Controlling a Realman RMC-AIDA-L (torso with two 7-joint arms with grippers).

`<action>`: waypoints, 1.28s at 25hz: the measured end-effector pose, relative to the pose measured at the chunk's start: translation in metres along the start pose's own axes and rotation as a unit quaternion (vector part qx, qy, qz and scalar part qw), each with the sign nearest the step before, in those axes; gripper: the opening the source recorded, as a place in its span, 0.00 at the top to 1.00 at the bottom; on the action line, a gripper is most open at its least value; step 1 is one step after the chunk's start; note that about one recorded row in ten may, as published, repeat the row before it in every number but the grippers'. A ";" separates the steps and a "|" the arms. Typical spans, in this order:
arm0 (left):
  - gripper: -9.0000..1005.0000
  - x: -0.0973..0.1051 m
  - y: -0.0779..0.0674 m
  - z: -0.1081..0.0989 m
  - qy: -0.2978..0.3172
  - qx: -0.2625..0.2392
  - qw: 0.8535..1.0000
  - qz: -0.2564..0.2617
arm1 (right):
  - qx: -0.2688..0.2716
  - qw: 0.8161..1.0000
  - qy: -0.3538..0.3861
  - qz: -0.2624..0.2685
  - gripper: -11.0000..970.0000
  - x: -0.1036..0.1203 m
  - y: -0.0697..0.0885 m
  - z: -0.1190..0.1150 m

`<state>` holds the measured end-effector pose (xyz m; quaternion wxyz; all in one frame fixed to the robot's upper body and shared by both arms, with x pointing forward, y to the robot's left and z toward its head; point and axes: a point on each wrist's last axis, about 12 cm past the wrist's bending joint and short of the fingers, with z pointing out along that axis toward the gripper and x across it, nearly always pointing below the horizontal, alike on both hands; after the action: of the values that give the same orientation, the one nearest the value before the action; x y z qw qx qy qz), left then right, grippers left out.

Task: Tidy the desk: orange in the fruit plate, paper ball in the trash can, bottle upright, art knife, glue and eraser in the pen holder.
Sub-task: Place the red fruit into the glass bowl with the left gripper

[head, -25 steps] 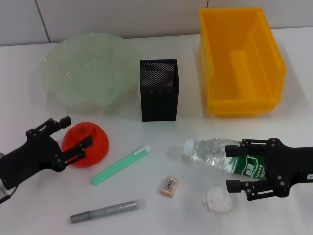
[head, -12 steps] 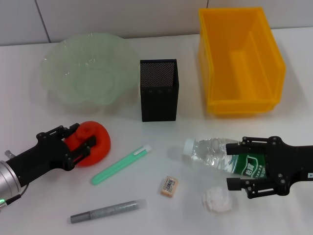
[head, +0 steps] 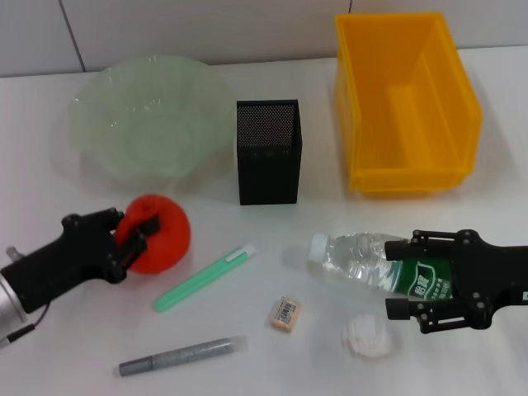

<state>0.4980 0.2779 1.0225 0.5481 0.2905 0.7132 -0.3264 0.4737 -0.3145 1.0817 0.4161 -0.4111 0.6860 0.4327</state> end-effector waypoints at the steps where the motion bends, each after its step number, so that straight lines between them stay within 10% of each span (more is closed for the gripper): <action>1: 0.69 -0.006 0.001 -0.001 -0.012 0.007 1.000 0.000 | 0.001 1.000 -0.002 0.000 0.14 0.000 0.000 0.000; 8: 0.78 -0.055 0.019 0.010 -0.104 0.014 0.994 0.020 | 0.011 1.000 -0.019 -0.004 0.14 0.000 0.002 -0.005; 14: 0.85 -0.087 0.053 0.065 -0.068 -0.068 0.995 0.033 | 0.011 1.000 -0.019 -0.006 0.14 0.000 0.003 -0.006; 32: 0.82 -0.090 0.068 0.088 -0.036 -0.137 0.990 0.015 | 0.010 1.000 -0.026 -0.009 0.14 -0.002 0.002 -0.005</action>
<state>0.6234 0.2459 1.0839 0.6128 0.2113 0.7264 -0.2282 0.4709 -0.3184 1.0854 0.4421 -0.4017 0.6753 0.4326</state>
